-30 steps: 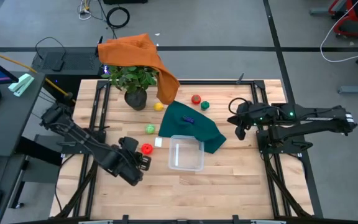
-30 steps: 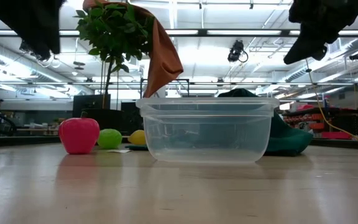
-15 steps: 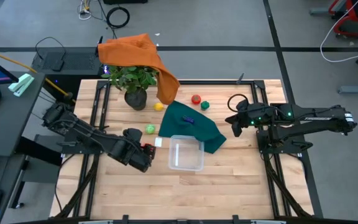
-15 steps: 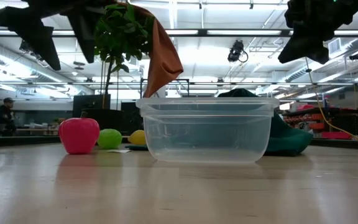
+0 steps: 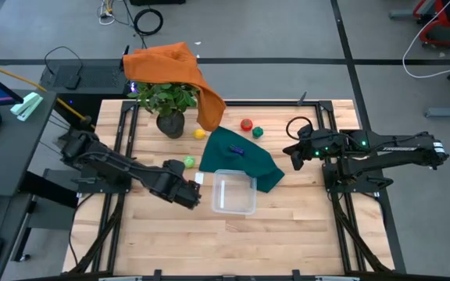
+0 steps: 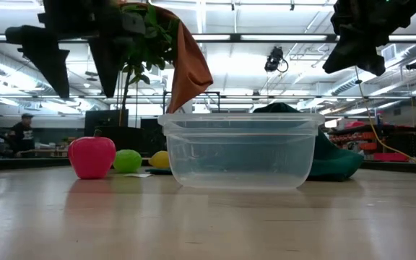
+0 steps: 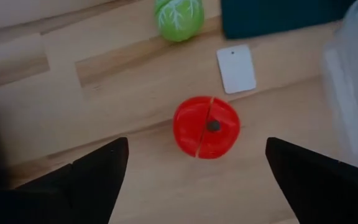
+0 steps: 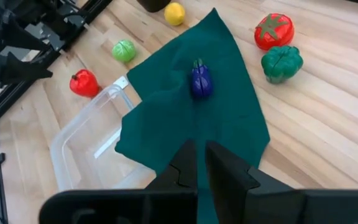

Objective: Pick and placing Produce into tupperware
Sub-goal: Put the apple into the transparent basket

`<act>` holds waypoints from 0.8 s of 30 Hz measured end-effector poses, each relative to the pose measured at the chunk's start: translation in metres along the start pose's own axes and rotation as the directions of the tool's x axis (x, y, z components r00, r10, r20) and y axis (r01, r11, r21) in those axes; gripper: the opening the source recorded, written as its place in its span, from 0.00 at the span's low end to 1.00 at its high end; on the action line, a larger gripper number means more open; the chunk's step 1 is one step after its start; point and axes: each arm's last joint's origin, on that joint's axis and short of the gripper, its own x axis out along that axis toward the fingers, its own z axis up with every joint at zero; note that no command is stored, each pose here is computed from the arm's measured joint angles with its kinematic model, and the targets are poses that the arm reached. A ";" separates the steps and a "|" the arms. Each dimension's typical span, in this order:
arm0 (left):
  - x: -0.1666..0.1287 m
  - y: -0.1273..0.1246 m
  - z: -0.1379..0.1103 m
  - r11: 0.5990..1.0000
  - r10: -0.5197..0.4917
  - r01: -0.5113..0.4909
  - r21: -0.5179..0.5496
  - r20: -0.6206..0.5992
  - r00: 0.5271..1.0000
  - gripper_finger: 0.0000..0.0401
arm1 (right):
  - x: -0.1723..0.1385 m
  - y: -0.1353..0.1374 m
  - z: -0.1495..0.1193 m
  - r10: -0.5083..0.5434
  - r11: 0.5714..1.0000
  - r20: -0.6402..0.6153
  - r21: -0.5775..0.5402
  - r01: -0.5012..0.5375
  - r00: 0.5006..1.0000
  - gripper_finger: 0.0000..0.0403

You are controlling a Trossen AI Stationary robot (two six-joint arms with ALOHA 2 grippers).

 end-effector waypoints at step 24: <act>0.054 -0.011 0.048 0.999 0.038 -0.042 -0.011 -0.245 0.969 0.97 | 0.000 0.002 -0.002 0.056 0.991 -0.052 -0.116 -0.061 0.997 0.01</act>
